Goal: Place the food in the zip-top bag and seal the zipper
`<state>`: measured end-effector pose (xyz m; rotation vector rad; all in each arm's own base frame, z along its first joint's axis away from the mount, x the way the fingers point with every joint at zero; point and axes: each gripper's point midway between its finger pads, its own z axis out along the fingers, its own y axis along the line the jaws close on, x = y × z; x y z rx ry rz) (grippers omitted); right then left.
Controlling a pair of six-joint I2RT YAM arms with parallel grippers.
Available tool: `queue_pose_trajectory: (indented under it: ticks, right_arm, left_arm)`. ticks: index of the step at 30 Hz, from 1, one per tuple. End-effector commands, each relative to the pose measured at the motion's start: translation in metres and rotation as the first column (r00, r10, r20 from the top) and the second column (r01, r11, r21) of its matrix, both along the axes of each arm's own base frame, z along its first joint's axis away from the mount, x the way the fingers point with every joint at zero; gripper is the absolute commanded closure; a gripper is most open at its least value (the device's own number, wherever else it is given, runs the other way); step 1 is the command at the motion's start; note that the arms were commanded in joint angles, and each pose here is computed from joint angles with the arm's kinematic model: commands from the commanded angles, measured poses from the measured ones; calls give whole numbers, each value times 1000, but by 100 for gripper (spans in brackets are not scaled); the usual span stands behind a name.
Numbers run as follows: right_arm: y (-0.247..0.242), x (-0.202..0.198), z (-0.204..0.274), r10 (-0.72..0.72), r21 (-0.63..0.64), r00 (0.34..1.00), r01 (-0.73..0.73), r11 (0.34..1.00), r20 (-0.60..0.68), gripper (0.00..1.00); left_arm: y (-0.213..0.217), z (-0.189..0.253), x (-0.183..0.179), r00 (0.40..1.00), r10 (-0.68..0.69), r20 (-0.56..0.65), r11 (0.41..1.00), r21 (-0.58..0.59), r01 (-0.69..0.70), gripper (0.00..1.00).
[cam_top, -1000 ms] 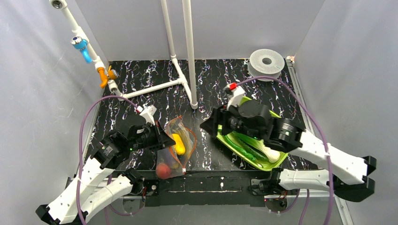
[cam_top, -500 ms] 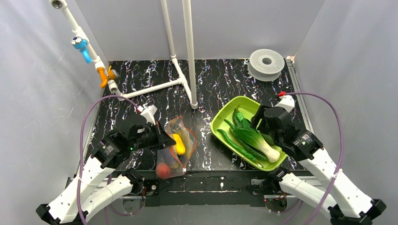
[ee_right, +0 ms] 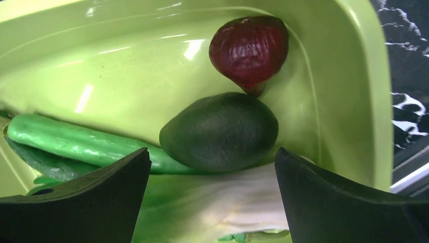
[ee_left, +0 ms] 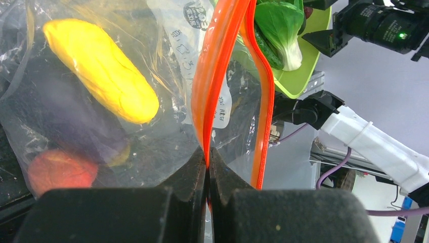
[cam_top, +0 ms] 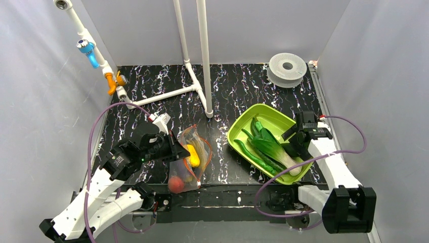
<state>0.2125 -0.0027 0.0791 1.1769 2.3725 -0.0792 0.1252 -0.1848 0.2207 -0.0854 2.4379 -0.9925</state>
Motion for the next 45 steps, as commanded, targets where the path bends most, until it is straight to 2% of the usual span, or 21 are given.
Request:
queue_pose_trajectory:
  ticks: [1, 12, 17, 21, 30, 37, 45]
  right_arm:
    - [5, 19, -18, 4, 64, 1000, -5, 998, 13, 2]
    - [18, 20, -46, 33, 137, 998, -25, 990, -56, 2]
    - [17, 20, -48, 44, 129, 997, -36, 991, -62, 7]
    - [15, 21, -43, 60, 114, 997, -55, 992, -44, 25]
    - [9, 23, -26, 79, 68, 997, -80, 994, 20, 44]
    - [14, 27, -14, 121, 79, 990, -126, 989, 69, 67]
    - [29, 36, 19, 240, 68, 947, -259, 964, 212, 93]
  left_arm:
    - [0, 10, -3, 1000, -16, 11, 1000, -9, 17, 100]
    - [2, 10, -5, 1000, -10, 5, 1000, -11, 10, 100]
    - [2, 10, -5, 1000, -7, 4, 1000, -15, 7, 100]
    - [2, 10, -5, 1000, -8, 4, 1000, -16, 8, 100]
    - [0, 10, -5, 1000, -11, 1, 1000, -22, 11, 100]
    - [0, 10, -6, 1000, -10, 0, 1000, -29, 10, 100]
    - [0, 11, -7, 1000, -5, 1, 999, -40, 5, 100]
